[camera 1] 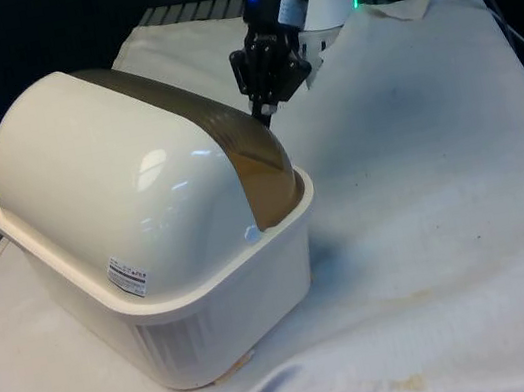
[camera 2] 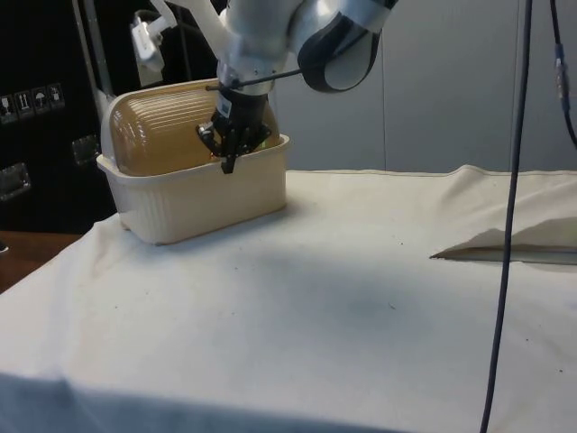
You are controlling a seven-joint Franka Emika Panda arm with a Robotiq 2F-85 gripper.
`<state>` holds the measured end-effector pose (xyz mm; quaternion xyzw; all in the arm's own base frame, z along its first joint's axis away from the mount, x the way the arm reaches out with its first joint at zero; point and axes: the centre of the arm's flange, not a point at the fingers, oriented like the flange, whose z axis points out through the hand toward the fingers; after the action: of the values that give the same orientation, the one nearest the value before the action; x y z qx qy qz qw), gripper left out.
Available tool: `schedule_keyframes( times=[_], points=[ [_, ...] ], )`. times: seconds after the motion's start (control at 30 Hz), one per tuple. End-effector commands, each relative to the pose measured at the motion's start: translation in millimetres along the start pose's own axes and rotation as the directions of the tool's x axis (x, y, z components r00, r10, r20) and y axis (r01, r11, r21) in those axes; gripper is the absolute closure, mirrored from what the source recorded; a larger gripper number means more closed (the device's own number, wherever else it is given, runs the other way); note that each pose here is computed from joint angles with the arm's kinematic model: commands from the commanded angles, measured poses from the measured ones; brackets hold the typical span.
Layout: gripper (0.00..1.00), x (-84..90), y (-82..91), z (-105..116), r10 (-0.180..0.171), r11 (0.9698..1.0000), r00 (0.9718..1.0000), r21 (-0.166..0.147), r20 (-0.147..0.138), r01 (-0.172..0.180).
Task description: Open the lid, then close it.
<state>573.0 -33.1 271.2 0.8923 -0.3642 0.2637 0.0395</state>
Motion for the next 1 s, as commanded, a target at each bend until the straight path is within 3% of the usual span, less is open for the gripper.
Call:
schedule_keyframes(
  times=[0.0, 0.23, 0.27, 0.3, 0.5, 0.53, 0.57, 0.87, 0.9, 0.93, 0.97],
  points=[
    [1.00, 12.1, 0.3, -1.4, 0.008, 0.9999, 0.9994, 0.013, -0.035, -0.008],
    [1.00, 18.5, 6.3, 0.3, 0.017, 0.9998, 0.9990, 0.005, -0.040, -0.017],
    [1.00, 8.4, 6.6, 1.9, 0.013, 0.9999, 0.9999, -0.004, -0.011, -0.013],
    [1.00, 19.7, 6.9, 0.3, 0.019, 0.9998, 0.9990, 0.005, -0.041, -0.019],
    [1.00, 24.3, 10.2, 0.9, 0.028, 0.9996, 0.9985, -0.001, -0.047, -0.028],
    [1.00, 15.8, 11.1, 2.1, 0.023, 0.9997, 0.9995, -0.009, -0.021, -0.023],
    [1.00, 25.1, 10.3, 0.8, 0.029, 0.9996, 0.9984, -0.001, -0.048, -0.029],
    [1.00, 25.6, 9.8, 3.8, 0.032, 0.9995, 0.9982, -0.006, -0.050, -0.032],
    [1.00, 17.0, 11.5, 5.4, 0.024, 0.9996, 0.9995, -0.013, -0.022, -0.024],
    [1.00, 25.5, 9.8, 4.5, 0.032, 0.9994, 0.9983, -0.006, -0.049, -0.033],
    [1.00, 25.1, 9.9, 5.1, 0.032, 0.9994, 0.9983, -0.007, -0.049, -0.032]
  ],
)
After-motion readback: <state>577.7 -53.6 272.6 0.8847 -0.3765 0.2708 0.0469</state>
